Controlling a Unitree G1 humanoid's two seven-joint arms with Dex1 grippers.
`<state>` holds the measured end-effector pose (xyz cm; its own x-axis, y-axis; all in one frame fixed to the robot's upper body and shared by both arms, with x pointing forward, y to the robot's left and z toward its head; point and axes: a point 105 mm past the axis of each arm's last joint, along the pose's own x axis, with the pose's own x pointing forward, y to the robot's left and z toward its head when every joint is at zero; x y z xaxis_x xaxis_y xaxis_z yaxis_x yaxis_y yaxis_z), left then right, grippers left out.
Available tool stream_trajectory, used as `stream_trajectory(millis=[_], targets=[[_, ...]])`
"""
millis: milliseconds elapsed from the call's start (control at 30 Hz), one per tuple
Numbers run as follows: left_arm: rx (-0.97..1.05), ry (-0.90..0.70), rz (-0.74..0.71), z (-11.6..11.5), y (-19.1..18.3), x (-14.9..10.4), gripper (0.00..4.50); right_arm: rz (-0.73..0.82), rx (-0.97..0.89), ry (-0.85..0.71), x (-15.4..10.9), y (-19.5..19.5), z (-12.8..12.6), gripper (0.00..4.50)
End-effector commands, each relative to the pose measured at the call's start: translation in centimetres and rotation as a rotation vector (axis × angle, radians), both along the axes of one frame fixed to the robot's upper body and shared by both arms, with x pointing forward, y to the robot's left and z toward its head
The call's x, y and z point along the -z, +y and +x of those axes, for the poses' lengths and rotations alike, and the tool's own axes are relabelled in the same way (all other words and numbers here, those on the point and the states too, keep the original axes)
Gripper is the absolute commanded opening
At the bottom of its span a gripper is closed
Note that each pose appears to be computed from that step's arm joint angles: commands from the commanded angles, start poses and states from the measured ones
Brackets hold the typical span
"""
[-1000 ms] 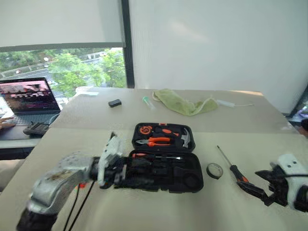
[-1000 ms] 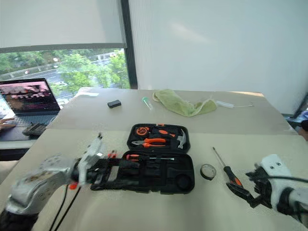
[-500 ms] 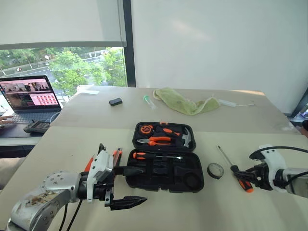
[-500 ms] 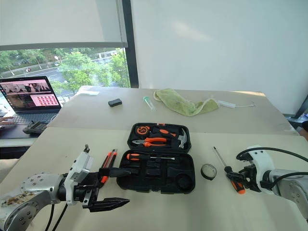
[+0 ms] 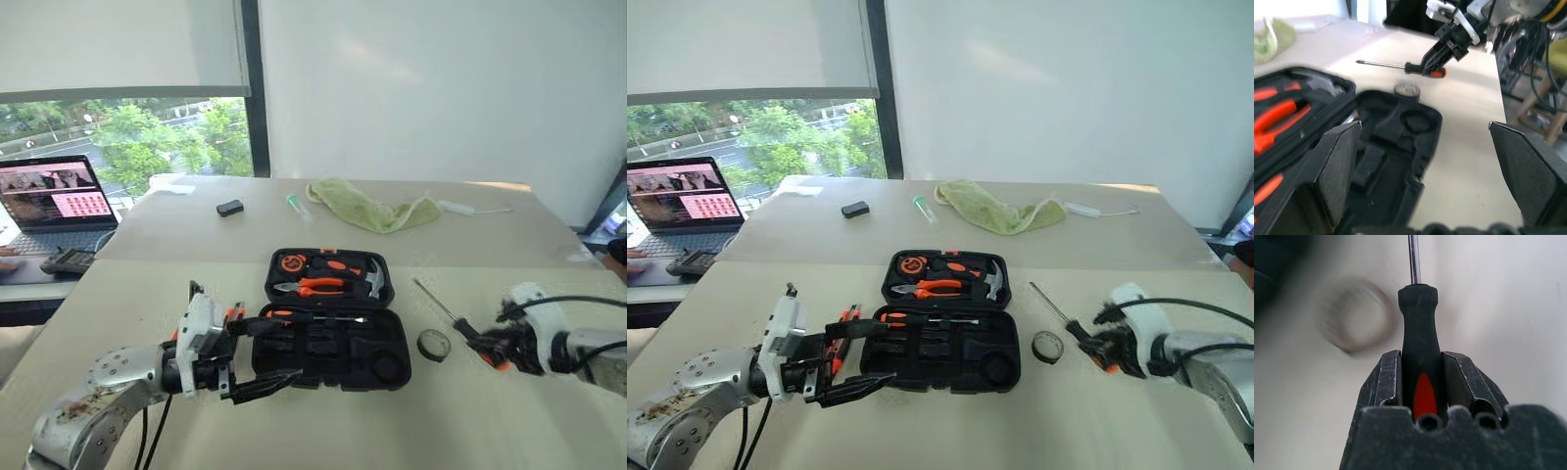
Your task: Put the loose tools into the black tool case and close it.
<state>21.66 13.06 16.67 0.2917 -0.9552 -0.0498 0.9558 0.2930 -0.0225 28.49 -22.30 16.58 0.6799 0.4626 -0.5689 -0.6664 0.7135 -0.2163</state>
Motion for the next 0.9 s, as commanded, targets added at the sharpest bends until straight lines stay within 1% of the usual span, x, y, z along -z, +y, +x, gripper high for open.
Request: stream_trajectory(millis=[33, 67, 133, 200, 333, 433, 667, 800, 900], targets=[[0.036, -0.044, -0.041, -1.0, 1.1, -1.1, 4.46, -0.086, -0.256, -0.076, -1.4, 4.2, 0.5, 0.93], [0.042, -0.049, -0.038, -1.2, 1.2, -1.1, 4.46, -0.1, -0.29, -0.079, -1.4, 4.8, 0.7, 0.93], [0.05, -0.025, -0.023, -2.2, 2.1, -0.8, 4.46, -0.114, -0.435, -0.08, -1.3, 7.9, 1.8, 0.93], [0.038, -0.005, -0.011, -2.7, 2.8, -0.6, 4.46, -0.145, -0.532, -0.061, -0.9, 9.8, 2.6, 0.93], [0.003, 0.012, 0.005, -3.5, 3.8, -0.7, 4.46, -0.229, -0.621, -0.02, 0.9, 10.8, 3.8, 0.93], [-0.048, 0.018, 0.031, -4.1, 4.8, -0.4, 4.46, -0.257, -0.691, 0.033, 2.0, 11.5, 3.8, 0.93], [-0.088, 0.014, 0.032, -4.6, 4.4, -0.7, 4.46, -0.288, -0.735, 0.094, 3.4, 11.8, 3.8, 0.93], [-0.098, 0.01, 0.031, -4.5, 4.1, -0.8, 4.46, -0.276, -0.707, 0.115, 3.9, 12.1, 4.3, 0.93], [-0.102, 0.011, 0.031, -4.4, 4.1, -0.8, 4.46, -0.263, -0.714, 0.149, 4.1, 12.2, 4.0, 0.93]])
